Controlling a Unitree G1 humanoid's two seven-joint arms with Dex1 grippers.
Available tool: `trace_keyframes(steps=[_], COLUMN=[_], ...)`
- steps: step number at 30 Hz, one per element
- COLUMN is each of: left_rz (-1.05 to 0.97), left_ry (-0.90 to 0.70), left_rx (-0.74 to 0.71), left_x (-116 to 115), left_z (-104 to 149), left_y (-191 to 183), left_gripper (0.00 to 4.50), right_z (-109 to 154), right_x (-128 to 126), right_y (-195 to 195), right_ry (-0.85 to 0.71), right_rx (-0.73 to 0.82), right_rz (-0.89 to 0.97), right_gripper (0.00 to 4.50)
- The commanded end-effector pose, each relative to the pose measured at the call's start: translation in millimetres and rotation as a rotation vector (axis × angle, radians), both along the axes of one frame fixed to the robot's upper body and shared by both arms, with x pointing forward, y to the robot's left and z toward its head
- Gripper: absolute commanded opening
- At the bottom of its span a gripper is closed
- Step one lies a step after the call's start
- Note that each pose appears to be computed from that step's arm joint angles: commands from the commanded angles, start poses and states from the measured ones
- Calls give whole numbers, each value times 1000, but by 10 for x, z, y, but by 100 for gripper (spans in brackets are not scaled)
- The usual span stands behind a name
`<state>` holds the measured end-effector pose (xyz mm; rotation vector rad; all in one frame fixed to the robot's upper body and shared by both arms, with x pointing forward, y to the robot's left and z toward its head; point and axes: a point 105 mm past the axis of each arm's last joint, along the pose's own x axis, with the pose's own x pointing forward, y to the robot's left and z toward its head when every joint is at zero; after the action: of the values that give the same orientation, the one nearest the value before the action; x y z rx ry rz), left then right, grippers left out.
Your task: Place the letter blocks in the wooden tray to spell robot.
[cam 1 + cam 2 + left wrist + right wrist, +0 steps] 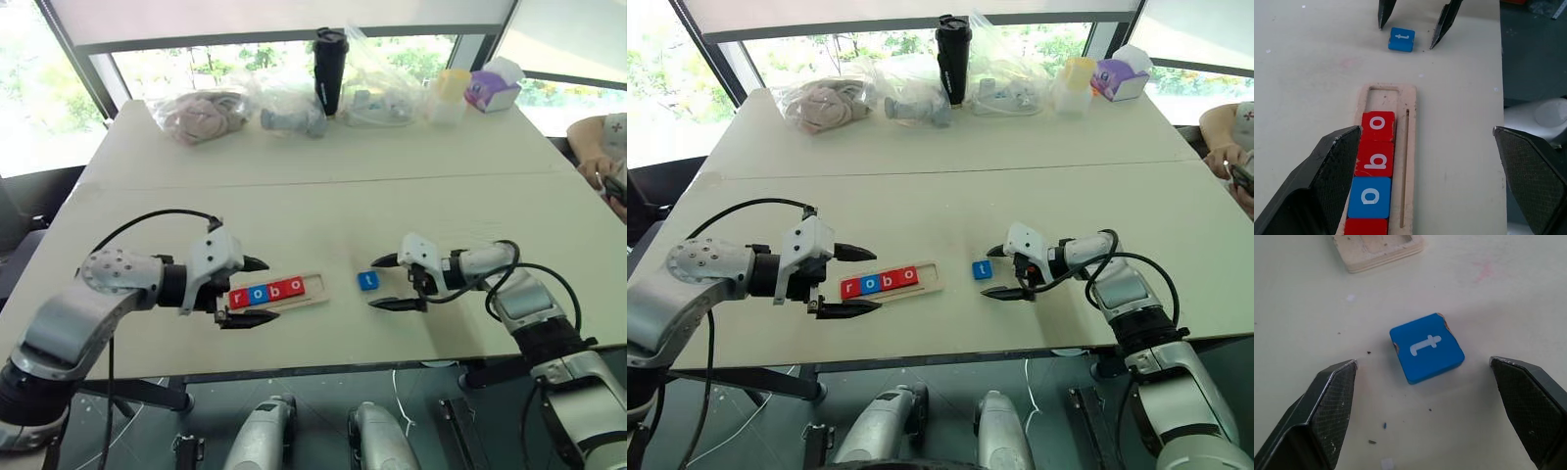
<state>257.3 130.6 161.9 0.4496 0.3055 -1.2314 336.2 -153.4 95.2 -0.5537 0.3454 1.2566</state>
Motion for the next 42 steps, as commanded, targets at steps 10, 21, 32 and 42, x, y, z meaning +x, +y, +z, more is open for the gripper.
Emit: trace_keyframes(steps=[10, 21, 32, 42], left_rz=[35, 68, 132, 180], left_ry=[-24, -12, -14, -19], left_rx=[21, 70, 42, 0], left_x=[-41, -28, -45, -28], left_z=[71, -2, -33, -59], left_y=[113, 280, 289, 230], left_gripper=[450, 450, 450, 450], right_z=[152, 481, 322, 273], right_x=[56, -75, -1, 109], right_y=[111, 853, 961, 1045], right_ry=[-24, -54, -39, -49], right_rx=[59, 29, -55, -54], right_rz=[39, 339, 401, 386], right_gripper=[111, 111, 111, 111])
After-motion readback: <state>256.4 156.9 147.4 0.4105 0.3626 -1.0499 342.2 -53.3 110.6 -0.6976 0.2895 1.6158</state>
